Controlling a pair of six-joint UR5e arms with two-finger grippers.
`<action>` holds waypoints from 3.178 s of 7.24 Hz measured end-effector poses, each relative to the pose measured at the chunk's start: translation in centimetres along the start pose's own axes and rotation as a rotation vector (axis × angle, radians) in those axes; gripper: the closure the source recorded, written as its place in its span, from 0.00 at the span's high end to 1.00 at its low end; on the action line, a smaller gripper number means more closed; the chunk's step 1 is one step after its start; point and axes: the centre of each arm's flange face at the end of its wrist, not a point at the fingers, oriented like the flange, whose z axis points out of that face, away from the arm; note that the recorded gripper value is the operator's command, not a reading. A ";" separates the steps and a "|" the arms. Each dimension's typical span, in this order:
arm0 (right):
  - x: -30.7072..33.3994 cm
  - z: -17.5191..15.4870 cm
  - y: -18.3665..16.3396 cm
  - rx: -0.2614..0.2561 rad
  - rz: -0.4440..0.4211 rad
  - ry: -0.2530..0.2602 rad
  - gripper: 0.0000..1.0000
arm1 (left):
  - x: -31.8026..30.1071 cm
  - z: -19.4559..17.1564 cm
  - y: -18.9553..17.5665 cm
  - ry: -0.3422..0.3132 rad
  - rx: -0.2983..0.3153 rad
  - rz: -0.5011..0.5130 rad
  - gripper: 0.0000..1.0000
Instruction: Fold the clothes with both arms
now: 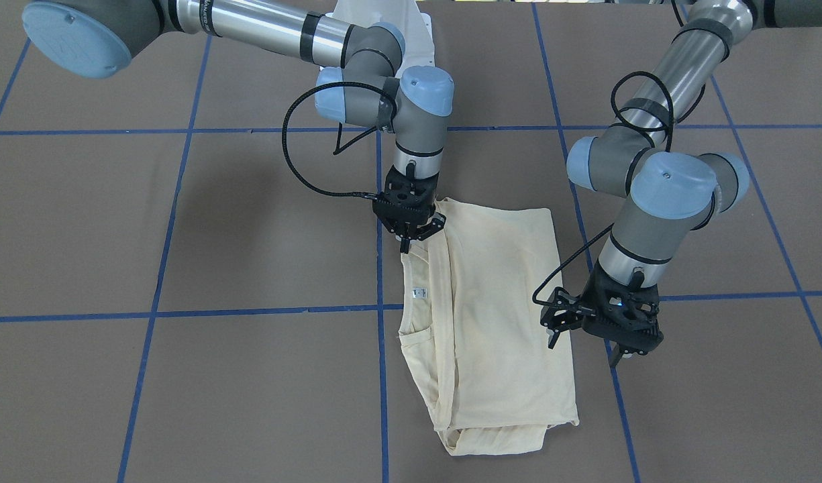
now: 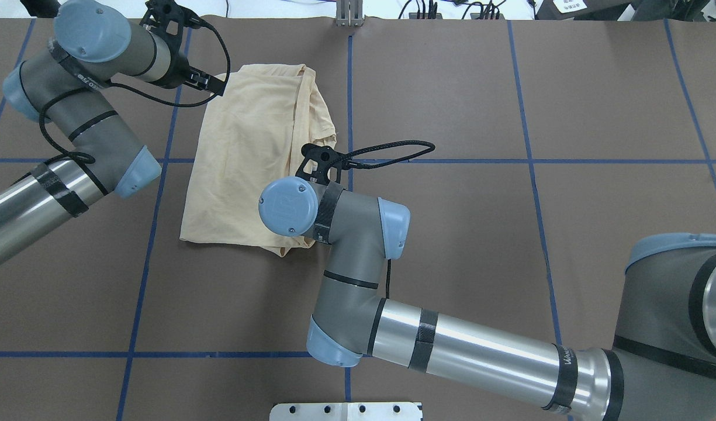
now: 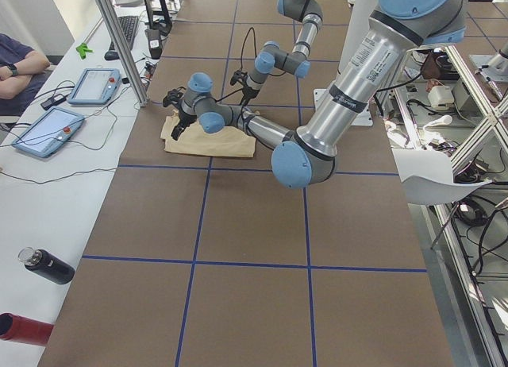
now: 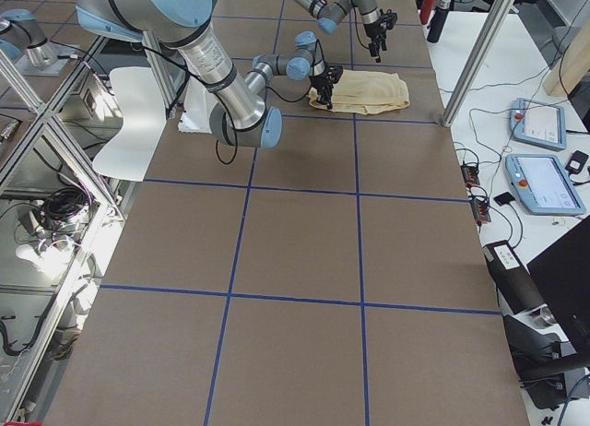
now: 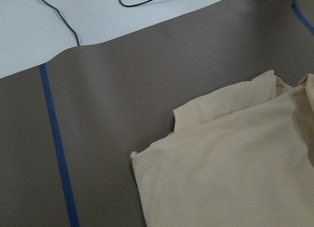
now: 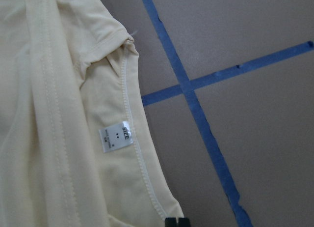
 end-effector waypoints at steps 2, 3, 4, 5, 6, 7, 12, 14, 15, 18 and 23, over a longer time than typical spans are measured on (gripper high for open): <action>4.9 -0.9 -1.6 -0.007 0.014 -0.025 0.00 | -0.2 -0.3 0.6 0.003 0.000 0.002 1.00; 9.9 -1.9 -1.5 -0.011 0.013 -0.042 0.00 | -0.4 -0.4 1.0 0.003 0.000 0.002 1.00; 14.5 -3.6 -0.3 -0.008 0.000 -0.056 0.00 | -0.5 -0.6 1.3 0.004 0.000 0.002 1.00; 18.0 -5.2 1.9 0.004 -0.018 -0.061 0.00 | -0.6 -0.6 1.5 0.004 0.000 0.002 1.00; 20.2 -6.0 3.6 0.012 -0.024 -0.061 0.00 | -0.6 -0.7 1.5 0.004 0.001 0.003 1.00; 21.3 -6.1 4.5 0.015 -0.027 -0.056 0.99 | -0.6 -0.7 1.5 0.005 0.001 0.003 1.00; 16.8 -5.7 -4.4 0.030 -0.079 -0.050 1.00 | 0.0 -1.0 1.5 0.014 0.005 0.008 1.00; 9.6 -2.6 -10.2 0.033 -0.083 0.013 1.00 | 0.2 -1.1 1.4 0.017 0.007 0.010 1.00; 6.6 -0.7 -12.0 0.035 -0.089 0.062 1.00 | 0.4 -1.4 1.6 0.022 0.010 0.012 1.00; 4.4 3.5 -14.1 0.033 -0.118 0.170 1.00 | 0.6 -1.9 2.4 0.038 0.005 0.016 1.00; 4.8 6.1 -13.6 0.019 -0.136 0.233 1.00 | 0.4 -1.9 2.8 0.039 0.002 0.016 1.00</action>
